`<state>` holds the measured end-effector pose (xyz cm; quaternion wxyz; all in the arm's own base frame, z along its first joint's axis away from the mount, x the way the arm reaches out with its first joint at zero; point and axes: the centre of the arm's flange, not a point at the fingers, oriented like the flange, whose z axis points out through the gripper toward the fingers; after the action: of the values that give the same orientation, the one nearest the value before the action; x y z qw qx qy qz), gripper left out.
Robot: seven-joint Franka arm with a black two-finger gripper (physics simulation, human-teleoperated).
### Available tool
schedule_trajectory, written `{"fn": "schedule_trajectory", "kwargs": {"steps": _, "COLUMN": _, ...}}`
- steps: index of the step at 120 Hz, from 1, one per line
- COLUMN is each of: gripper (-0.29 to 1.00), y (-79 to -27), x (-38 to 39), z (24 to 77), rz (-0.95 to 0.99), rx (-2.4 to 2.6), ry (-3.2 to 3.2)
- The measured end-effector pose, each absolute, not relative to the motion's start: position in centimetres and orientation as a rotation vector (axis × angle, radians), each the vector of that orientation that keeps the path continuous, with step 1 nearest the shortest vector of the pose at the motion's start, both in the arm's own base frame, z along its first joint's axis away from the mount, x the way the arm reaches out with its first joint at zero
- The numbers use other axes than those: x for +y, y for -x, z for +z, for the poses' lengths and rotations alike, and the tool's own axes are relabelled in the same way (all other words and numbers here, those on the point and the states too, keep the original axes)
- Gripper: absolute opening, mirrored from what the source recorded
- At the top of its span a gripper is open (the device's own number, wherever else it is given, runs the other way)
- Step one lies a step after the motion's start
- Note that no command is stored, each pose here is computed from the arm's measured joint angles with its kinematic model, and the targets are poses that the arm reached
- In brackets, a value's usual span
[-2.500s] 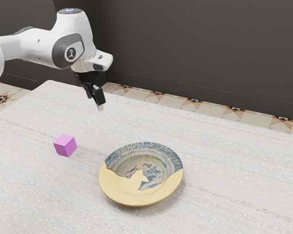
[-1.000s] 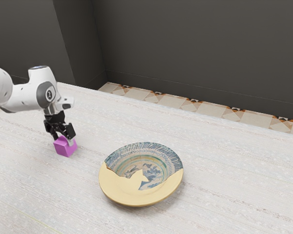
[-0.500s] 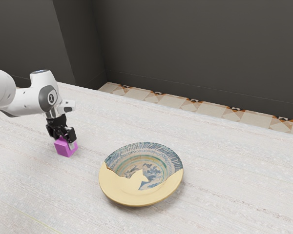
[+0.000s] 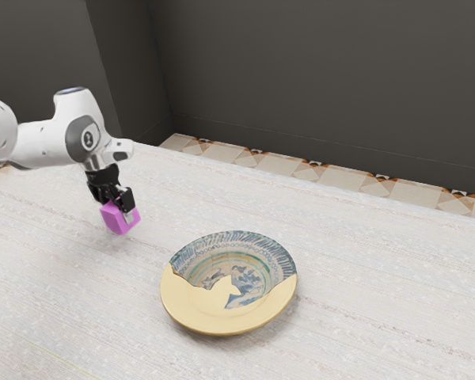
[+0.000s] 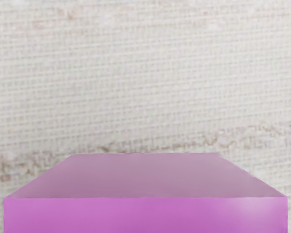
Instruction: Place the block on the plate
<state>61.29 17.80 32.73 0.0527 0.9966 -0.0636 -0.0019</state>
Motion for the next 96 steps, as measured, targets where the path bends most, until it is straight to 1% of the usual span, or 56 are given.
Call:
{"fn": "schedule_trajectory", "kwargs": {"steps": 26, "gripper": 0.42, "y": -61.9, "x": 7.4, "z": 35.7, "rz": 0.028, "rx": -0.444, "ry": -2.993}}
{"fn": "schedule_trajectory", "kwargs": {"steps": 48, "gripper": 0.41, "y": -61.4, "x": -0.5, "z": 36.3, "rz": 0.029, "rx": -0.624, "ry": -2.942}}
{"fn": "schedule_trajectory", "kwargs": {"steps": 73, "gripper": 0.41, "y": -59.9, "x": -9.4, "z": 34.8, "rz": -0.017, "rx": -0.817, "ry": -2.871}}
{"fn": "schedule_trajectory", "kwargs": {"steps": 92, "gripper": 0.40, "y": -59.4, "x": -11.6, "z": 31.7, "rz": -0.045, "rx": -0.847, "ry": -2.854}}
{"fn": "schedule_trajectory", "kwargs": {"steps": 96, "gripper": 0.42, "y": -59.4, "x": -11.7, "z": 31.2, "rz": -0.045, "rx": -0.846, "ry": -2.855}}
